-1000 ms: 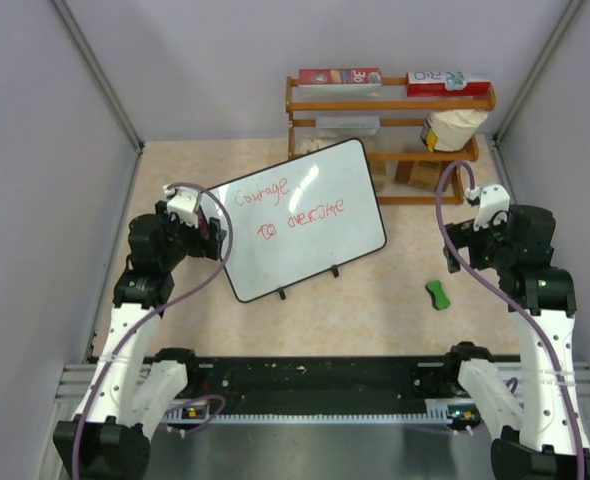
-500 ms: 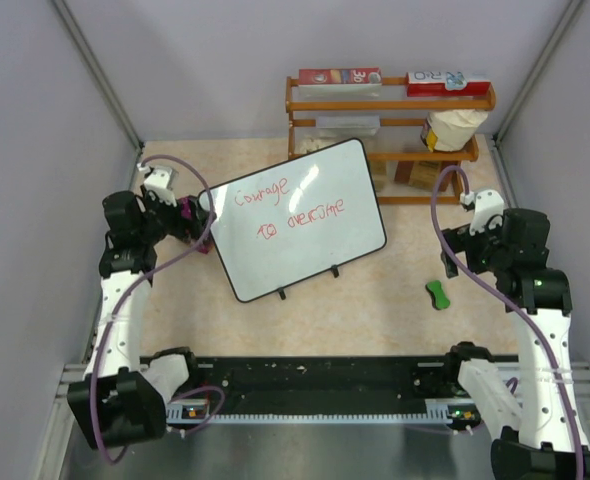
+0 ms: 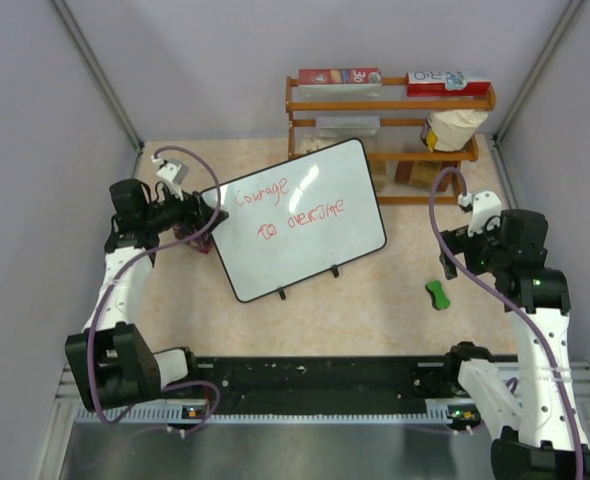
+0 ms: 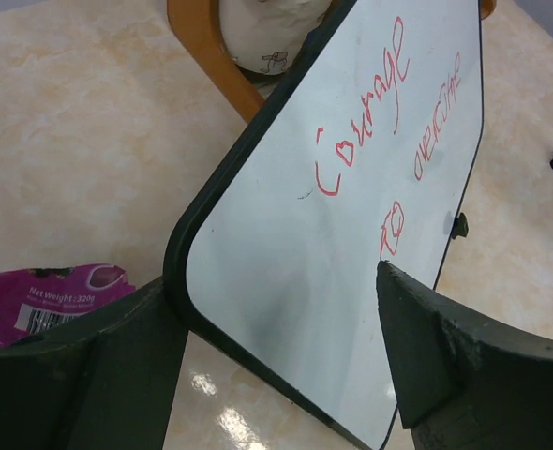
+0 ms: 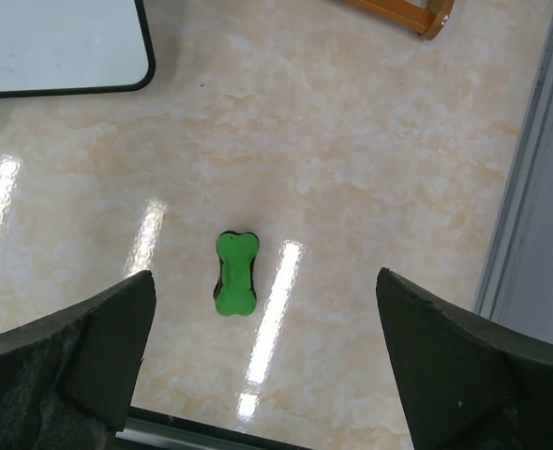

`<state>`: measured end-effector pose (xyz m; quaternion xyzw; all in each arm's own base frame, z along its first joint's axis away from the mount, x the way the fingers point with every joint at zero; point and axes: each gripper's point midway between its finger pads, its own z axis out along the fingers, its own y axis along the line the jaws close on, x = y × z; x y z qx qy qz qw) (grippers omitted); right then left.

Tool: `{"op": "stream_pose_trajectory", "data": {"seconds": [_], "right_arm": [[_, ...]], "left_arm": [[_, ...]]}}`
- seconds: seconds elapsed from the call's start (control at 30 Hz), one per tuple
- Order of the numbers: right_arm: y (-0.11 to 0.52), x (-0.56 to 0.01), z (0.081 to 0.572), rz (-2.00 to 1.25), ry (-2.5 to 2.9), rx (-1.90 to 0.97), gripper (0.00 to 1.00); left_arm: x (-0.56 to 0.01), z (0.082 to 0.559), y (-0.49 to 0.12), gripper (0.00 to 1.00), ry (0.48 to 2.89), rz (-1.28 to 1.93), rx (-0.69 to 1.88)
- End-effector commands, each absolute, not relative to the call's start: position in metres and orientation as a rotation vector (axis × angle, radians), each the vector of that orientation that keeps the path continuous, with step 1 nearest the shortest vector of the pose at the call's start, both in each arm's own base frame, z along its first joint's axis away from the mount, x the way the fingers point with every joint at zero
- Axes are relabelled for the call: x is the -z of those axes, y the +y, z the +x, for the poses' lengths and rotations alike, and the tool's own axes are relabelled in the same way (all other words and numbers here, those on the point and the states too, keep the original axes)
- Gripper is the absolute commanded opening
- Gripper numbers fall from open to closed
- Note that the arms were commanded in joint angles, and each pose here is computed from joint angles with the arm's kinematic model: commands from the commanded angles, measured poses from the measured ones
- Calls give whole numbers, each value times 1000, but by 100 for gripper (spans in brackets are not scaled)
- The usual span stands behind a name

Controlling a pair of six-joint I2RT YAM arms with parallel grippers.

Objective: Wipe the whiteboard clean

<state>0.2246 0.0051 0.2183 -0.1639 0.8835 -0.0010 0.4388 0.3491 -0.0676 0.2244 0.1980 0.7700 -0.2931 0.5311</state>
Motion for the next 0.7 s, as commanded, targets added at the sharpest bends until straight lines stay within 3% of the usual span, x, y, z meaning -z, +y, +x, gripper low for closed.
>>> {"op": "stream_pose_trajectory", "data": {"seconds": [0.0, 0.6, 0.67], "right_arm": [[5, -216, 227, -445, 2187, 15, 99], [-2, -210, 232, -491, 2201, 69, 99], [-4, -207, 233, -504, 2210, 83, 99]], "left_arm": [[-249, 352, -78, 80, 1711, 595, 754], [-245, 358, -78, 51, 1706, 618, 829], [-241, 359, -77, 44, 1718, 617, 835]]}}
